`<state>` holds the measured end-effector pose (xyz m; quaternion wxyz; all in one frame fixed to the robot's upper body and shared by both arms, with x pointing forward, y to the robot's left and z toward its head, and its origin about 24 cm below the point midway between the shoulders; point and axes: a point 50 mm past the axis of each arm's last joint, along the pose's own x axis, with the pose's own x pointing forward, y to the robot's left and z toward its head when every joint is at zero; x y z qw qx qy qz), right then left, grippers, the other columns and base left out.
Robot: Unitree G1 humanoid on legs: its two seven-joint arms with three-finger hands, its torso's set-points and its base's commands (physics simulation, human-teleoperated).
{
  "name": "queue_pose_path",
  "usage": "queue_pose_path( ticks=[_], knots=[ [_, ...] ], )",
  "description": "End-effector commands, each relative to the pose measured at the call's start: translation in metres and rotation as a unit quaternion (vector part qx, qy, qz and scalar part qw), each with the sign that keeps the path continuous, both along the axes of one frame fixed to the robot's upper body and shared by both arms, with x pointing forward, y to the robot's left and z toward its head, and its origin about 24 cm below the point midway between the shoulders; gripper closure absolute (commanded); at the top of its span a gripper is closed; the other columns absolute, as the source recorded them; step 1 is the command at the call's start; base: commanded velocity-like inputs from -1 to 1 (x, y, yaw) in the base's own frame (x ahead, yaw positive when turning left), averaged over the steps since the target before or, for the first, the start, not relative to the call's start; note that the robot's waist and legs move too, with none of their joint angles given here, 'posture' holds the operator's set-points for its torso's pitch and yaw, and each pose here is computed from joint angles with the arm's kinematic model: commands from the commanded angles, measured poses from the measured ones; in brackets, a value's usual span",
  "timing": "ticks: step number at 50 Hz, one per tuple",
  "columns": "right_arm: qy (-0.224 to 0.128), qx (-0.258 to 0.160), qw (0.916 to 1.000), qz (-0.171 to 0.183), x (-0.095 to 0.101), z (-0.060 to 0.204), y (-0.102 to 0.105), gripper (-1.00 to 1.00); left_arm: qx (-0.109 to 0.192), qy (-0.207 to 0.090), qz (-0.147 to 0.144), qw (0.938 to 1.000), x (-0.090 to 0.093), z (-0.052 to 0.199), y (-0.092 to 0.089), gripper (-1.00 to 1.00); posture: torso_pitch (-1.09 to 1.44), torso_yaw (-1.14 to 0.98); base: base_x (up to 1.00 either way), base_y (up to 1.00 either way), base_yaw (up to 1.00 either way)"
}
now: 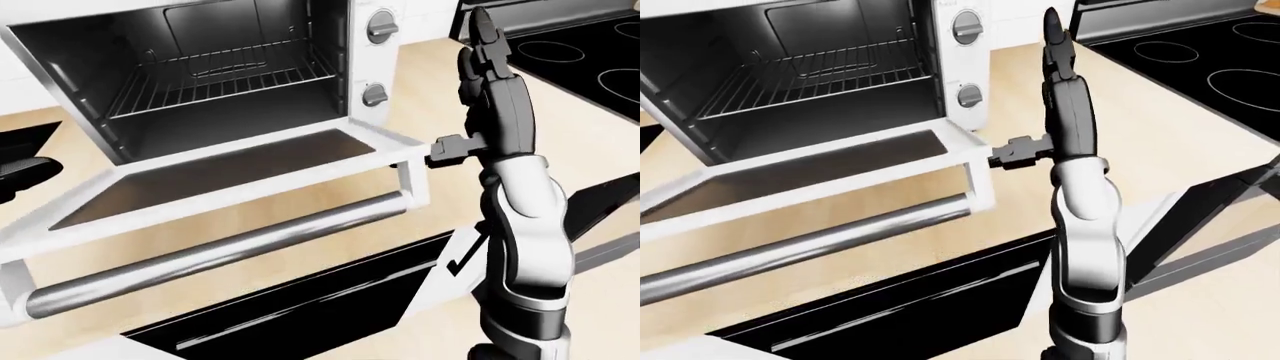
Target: Close the toaster oven door.
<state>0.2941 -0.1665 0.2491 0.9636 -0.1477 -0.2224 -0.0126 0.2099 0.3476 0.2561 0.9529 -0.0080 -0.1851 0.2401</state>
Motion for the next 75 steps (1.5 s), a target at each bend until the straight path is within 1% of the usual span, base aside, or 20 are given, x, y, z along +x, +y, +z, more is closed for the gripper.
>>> queue_pose_path(
  ticks=[1, 6, 15, 17, 18, 19, 22, 24, 30, 34, 38, 42, 47, 52, 53, 54, 56, 59, 65, 75],
  knots=[
    [-0.076, 0.000, 0.9955, 0.058, -0.012, 0.027, 0.021, -1.00, 0.025, -0.036, 0.004, 0.9990, -0.006, 0.017, -0.002, -1.00, 0.00, 0.00, 0.00, 0.00, 0.00],
    [-0.077, 0.001, 0.9952, 0.061, -0.009, 0.026, 0.027, -1.00, 0.025, -0.036, 0.004, 0.9990, -0.007, 0.017, -0.002, -1.00, 0.00, 0.00, 0.00, 0.00, 0.00],
    [-0.085, 0.006, 0.9940, 0.068, -0.004, 0.031, 0.040, -1.00, 0.030, -0.037, 0.018, 0.9987, -0.008, 0.018, 0.002, -1.00, 0.00, 0.00, 0.00, 0.00, 0.00],
    [-0.086, 0.007, 0.9938, 0.071, -0.003, 0.032, 0.043, -1.00, 0.034, -0.036, 0.030, 0.9983, -0.009, 0.018, 0.005, -1.00, 0.00, 0.00, 0.00, 0.00, 0.00],
    [-0.087, 0.008, 0.9936, 0.072, -0.004, 0.032, 0.044, -1.00, 0.029, -0.036, 0.047, 0.9978, -0.010, 0.017, 0.009, -1.00, 0.00, 0.00, 0.00, 0.00, 0.00],
    [-0.087, 0.008, 0.9935, 0.073, -0.004, 0.033, 0.045, -1.00, 0.028, -0.036, 0.048, 0.9978, -0.011, 0.016, 0.009, -1.00, 0.00, 0.00, 0.00, 0.00, 0.00],
    [-0.090, 0.008, 0.9930, 0.076, -0.004, 0.035, 0.047, -1.00, 0.023, -0.030, 0.073, 0.9966, -0.012, 0.013, 0.016, -1.00, 0.00, 0.00, 0.00, 0.00, 0.00],
    [-0.093, 0.009, 0.9927, 0.077, -0.004, 0.037, 0.049, -1.00, 0.024, -0.021, 0.101, 0.9944, -0.015, 0.010, 0.022, -1.00, 0.00, 0.00, 0.00, 0.00, 0.00],
    [-0.096, 0.011, 0.9920, 0.081, -0.005, 0.039, 0.053, -1.00, 0.026, -0.008, 0.147, 0.9888, -0.019, 0.006, 0.033, -1.00, 0.00, 0.00, 0.00, 0.00, 0.00],
    [-0.100, 0.013, 0.9915, 0.082, -0.006, 0.043, 0.054, -1.00, 0.031, 0.001, 0.170, 0.9850, -0.022, 0.003, 0.039, -1.00, 0.00, 0.00, 0.00, 0.00, 0.00],
    [-0.102, 0.019, 0.9912, 0.082, -0.004, 0.048, 0.055, -1.00, 0.035, 0.006, 0.184, 0.9823, -0.024, 0.001, 0.043, -1.00, 0.00, 0.00, 0.00, 0.00, 0.00],
    [-0.095, 0.028, 0.9921, 0.076, 0.000, 0.052, 0.057, -1.00, 0.037, 0.011, 0.193, 0.9805, -0.025, -0.001, 0.045, -1.00, 0.00, 0.00, 0.00, 0.00, 0.00],
    [-0.105, 0.023, 0.9909, 0.080, 0.003, 0.067, 0.062, -1.00, 0.040, 0.017, 0.206, 0.9775, -0.027, -0.004, 0.050, -1.00, 0.00, 0.00, 0.00, 0.00, 0.00],
    [-0.111, 0.022, 0.9901, 0.082, 0.005, 0.072, 0.065, -1.00, 0.040, 0.020, 0.217, 0.9751, -0.029, -0.004, 0.053, -1.00, 0.00, 0.00, 0.00, 0.00, 0.00],
    [-0.112, 0.022, 0.9901, 0.082, 0.005, 0.073, 0.066, -1.00, 0.044, 0.027, 0.221, 0.9739, -0.029, -0.005, 0.053, -1.00, 0.00, 0.00, 0.00, 0.00, 0.00],
    [-0.113, 0.021, 0.9899, 0.082, 0.005, 0.075, 0.066, -1.00, 0.065, 0.035, 0.230, 0.9704, -0.029, -0.004, 0.053, -1.00, 0.00, 0.00, 0.00, 0.00, 0.00],
    [-0.115, 0.020, 0.9896, 0.083, 0.006, 0.077, 0.067, -1.00, 0.075, 0.042, 0.237, 0.9678, -0.029, -0.004, 0.053, -1.00, 0.00, 0.00, 0.00, 0.00, 0.00],
    [-0.118, 0.020, 0.9892, 0.084, 0.005, 0.079, 0.068, -1.00, 0.074, 0.045, 0.241, 0.9667, -0.030, -0.006, 0.055, -1.00, 0.00, 0.00, 0.00, 0.00, 0.00],
    [-0.123, 0.020, 0.9885, 0.085, 0.006, 0.085, 0.069, -1.00, 0.072, 0.045, 0.237, 0.9678, -0.030, -0.006, 0.054, -1.00, 0.00, 0.00, 0.00, 0.00, 0.00],
    [-0.130, 0.011, 0.9876, 0.088, 0.021, 0.098, 0.077, -1.00, 0.073, 0.035, 0.232, 0.9692, -0.032, -0.001, 0.052, -1.00, 0.00, 0.00, 0.00, 0.00, 0.00]
  ],
)
